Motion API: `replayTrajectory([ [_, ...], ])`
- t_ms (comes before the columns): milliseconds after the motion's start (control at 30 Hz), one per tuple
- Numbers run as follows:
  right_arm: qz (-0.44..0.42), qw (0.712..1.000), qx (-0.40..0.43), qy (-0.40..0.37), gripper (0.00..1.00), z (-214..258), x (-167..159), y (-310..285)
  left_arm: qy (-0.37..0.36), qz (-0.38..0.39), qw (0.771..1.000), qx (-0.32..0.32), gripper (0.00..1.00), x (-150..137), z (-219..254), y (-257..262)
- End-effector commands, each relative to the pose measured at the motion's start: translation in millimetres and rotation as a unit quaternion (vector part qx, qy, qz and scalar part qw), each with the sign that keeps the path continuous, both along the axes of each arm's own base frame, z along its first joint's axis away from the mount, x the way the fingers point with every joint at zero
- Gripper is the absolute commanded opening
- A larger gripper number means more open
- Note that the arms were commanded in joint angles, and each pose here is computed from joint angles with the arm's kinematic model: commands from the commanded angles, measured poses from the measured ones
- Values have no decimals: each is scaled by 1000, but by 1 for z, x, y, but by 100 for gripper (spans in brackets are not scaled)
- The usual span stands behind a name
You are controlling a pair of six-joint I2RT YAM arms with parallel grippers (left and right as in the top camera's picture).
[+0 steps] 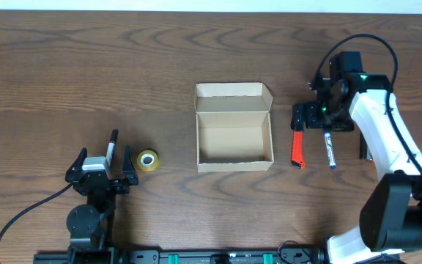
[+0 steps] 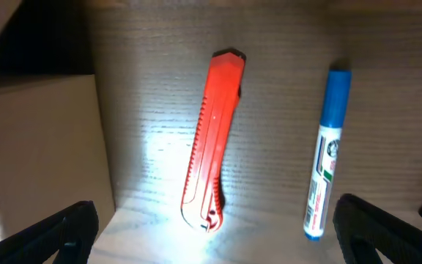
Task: Pack container
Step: 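Reach the right gripper down and grasp the red box cutter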
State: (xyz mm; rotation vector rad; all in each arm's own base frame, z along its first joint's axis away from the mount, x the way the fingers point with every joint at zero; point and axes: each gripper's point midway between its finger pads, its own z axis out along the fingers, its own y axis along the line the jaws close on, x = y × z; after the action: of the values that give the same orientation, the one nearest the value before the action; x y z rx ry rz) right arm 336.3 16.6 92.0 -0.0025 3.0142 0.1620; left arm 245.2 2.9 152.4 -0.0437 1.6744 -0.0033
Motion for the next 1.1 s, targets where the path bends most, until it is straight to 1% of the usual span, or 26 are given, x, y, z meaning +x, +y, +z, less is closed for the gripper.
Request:
replayTrajectory([
  [0,-21,1000,2,-4,94,-1,5,-2,29,10,1000,7,95,-2,-17,4],
  [67,-27,1000,3,-2,93,-5,7,-2,29,10,1000,7,95,-2,-17,4],
  [133,-29,1000,3,7,95,-12,8,-2,29,10,1000,7,95,-2,-17,4],
  [367,-40,996,5,74,99,-48,-2,-1,29,10,1000,7,95,-2,-17,4],
  [533,-44,994,7,100,99,-65,-6,0,29,10,1000,7,95,-2,-17,4],
  [967,-53,989,11,137,99,-98,-12,2,29,10,1000,7,95,-2,-17,4],
  [1067,-53,988,12,145,95,-104,-14,2,29,10,1000,7,95,-2,-17,4],
])
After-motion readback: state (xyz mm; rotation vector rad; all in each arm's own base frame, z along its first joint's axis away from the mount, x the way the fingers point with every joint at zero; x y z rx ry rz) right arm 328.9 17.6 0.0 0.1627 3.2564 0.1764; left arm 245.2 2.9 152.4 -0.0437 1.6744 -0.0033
